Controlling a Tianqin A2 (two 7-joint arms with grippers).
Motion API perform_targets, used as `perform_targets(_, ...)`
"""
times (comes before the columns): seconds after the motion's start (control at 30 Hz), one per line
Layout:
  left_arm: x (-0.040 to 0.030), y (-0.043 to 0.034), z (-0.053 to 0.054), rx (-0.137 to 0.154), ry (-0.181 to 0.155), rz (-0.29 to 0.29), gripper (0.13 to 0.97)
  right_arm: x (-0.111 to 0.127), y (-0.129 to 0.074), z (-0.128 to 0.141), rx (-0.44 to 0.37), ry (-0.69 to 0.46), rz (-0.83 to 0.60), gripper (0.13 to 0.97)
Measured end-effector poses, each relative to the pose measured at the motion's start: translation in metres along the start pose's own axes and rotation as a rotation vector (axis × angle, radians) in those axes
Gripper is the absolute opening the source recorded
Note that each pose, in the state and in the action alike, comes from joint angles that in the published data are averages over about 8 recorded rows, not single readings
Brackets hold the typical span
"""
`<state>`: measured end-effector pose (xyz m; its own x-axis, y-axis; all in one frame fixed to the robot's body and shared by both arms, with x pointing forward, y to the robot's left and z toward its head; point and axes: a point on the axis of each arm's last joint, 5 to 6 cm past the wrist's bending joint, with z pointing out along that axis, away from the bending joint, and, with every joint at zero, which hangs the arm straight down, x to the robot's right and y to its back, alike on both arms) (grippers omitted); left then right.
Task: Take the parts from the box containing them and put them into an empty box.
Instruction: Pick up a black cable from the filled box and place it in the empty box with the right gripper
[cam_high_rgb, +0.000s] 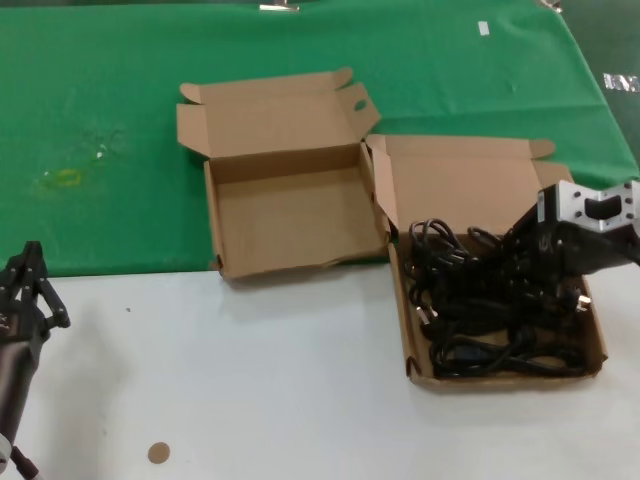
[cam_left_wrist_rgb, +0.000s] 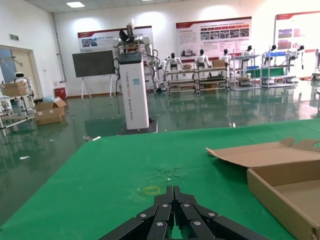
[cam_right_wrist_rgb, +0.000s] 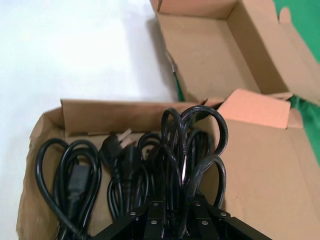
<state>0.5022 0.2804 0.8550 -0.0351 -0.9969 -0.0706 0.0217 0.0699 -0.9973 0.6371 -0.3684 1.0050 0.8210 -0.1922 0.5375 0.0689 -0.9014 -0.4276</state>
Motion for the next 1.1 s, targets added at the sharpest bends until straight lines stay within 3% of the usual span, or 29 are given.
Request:
perform_targets(0.2,0.0000,0.0000,0.000,0.000,0.000,0.000,0.152,0.009,-0.021,-0.008,0.031,0.023,-0.011,0.206)
perform_targets(0.47,0.0000,0.0000,0.000,0.000,0.000,0.000,0.152,0.021,-0.065,-0.005,0.088,0.076,-0.056,0.203)
perform_targets(1.1,0.0000,0.0000,0.000,0.000,0.000,0.000,0.152,0.043,-0.170,0.067,0.189,0.120,-0.064,0.202)
